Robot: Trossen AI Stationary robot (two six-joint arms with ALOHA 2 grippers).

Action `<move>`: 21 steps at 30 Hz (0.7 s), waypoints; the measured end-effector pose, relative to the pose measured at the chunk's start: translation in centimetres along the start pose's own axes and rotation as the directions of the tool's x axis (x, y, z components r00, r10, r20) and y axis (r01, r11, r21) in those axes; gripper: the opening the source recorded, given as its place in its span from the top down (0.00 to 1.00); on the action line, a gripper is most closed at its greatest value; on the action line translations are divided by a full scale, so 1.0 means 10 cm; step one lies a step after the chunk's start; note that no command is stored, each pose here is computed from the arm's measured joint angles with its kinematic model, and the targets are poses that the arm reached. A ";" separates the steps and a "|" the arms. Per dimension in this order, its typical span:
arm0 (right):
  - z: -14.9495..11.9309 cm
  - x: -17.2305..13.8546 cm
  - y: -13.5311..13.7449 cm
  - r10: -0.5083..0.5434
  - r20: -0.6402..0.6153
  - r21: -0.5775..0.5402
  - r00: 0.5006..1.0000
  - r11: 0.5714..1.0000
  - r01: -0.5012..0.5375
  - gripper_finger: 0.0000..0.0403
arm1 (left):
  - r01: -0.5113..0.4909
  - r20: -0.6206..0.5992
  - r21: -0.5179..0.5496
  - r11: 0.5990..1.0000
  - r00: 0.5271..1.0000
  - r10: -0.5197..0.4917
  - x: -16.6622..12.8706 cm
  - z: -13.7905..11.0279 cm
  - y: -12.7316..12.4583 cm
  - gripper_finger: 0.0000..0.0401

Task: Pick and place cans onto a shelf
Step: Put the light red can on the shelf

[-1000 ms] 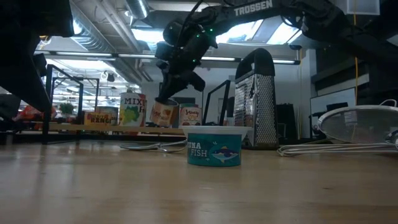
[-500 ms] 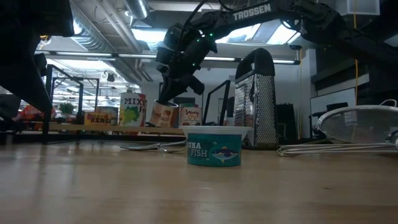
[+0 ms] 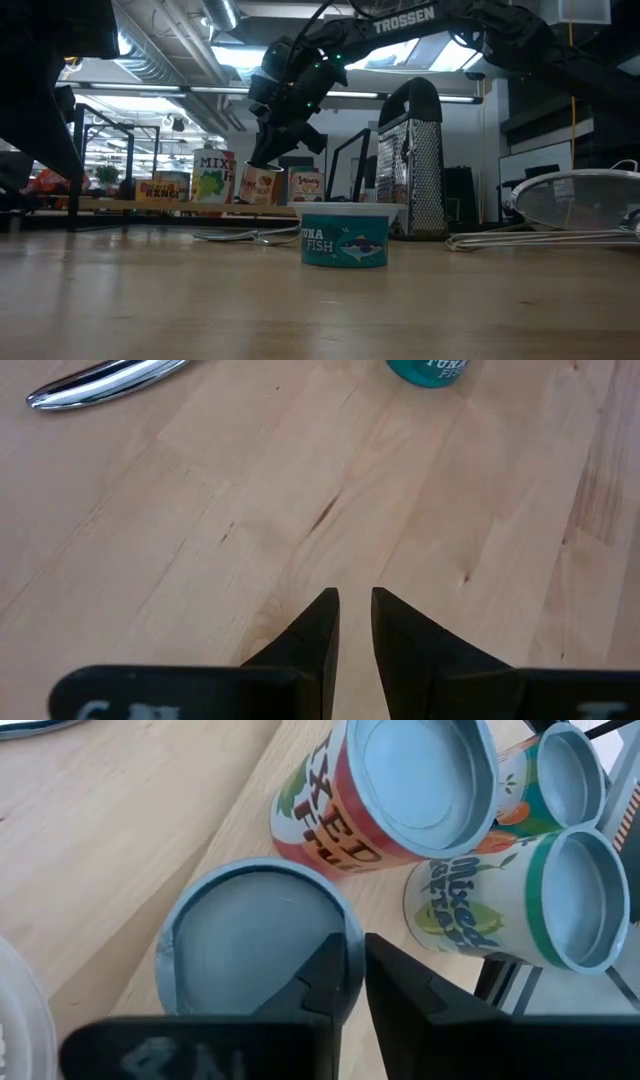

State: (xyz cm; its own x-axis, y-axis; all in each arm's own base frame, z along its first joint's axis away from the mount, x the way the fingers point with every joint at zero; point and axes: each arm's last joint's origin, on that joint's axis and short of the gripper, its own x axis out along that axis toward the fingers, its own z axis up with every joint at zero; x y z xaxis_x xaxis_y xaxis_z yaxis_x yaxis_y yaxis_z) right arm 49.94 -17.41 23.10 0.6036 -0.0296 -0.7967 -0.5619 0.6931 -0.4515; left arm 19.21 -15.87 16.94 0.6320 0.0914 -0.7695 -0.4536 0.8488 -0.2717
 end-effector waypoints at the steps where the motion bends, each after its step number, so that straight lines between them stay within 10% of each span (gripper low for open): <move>1: 0.00 0.00 0.00 -0.001 0.000 0.000 1.000 1.000 0.001 0.88 | 0.000 0.000 0.000 1.000 1.000 0.000 0.00 0.00 0.00 0.86; 21: 0.07 -0.03 0.00 -0.061 -0.057 -0.002 0.997 0.998 0.061 0.87 | 0.000 0.000 0.000 1.000 1.000 0.000 0.00 0.00 0.00 0.86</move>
State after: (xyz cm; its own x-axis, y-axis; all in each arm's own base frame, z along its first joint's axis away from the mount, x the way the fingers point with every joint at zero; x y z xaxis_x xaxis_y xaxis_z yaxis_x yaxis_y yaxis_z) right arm 50.20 -16.88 23.64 0.6034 -0.1123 -0.7895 -0.5253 0.6889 -0.4995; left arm 19.21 -15.88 16.94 0.6318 0.0911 -0.7697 -0.4537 0.8487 -0.2719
